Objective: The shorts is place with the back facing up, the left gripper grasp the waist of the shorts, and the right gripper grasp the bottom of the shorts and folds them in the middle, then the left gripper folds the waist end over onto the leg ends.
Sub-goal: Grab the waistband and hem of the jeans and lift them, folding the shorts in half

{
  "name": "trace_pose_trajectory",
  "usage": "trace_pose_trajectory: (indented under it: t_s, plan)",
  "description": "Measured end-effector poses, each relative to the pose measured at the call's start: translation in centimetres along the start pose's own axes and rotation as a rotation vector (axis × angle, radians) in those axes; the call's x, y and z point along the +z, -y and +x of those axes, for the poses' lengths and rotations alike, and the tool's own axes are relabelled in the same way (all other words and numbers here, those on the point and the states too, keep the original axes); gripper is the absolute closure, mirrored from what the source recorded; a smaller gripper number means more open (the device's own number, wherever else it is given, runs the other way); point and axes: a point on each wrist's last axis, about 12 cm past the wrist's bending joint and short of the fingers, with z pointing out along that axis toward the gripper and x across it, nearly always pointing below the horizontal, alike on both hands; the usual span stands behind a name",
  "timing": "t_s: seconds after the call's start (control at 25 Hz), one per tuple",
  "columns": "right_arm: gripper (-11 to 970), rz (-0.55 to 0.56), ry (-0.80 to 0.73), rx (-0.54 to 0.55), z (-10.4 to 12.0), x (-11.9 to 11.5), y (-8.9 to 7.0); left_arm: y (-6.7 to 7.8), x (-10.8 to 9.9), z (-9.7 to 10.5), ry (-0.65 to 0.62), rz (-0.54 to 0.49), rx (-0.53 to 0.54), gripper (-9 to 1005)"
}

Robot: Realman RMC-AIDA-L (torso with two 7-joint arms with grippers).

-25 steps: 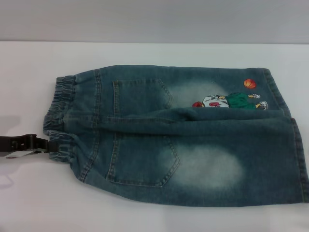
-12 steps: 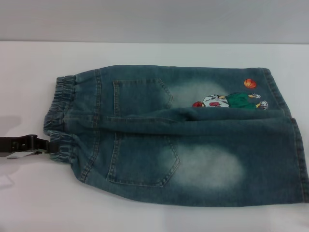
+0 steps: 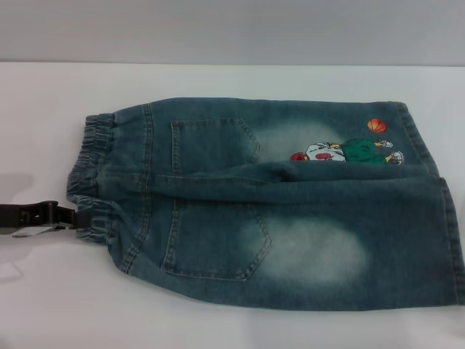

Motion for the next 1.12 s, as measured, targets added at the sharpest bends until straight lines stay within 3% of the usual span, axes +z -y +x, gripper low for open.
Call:
trace_pose_trajectory:
  t_s: [1.12]
  plan:
    - [228, 0.020, 0.027, -0.044, -2.2, 0.6, 0.1, 0.3, 0.2, -0.3, -0.002, 0.006, 0.010, 953]
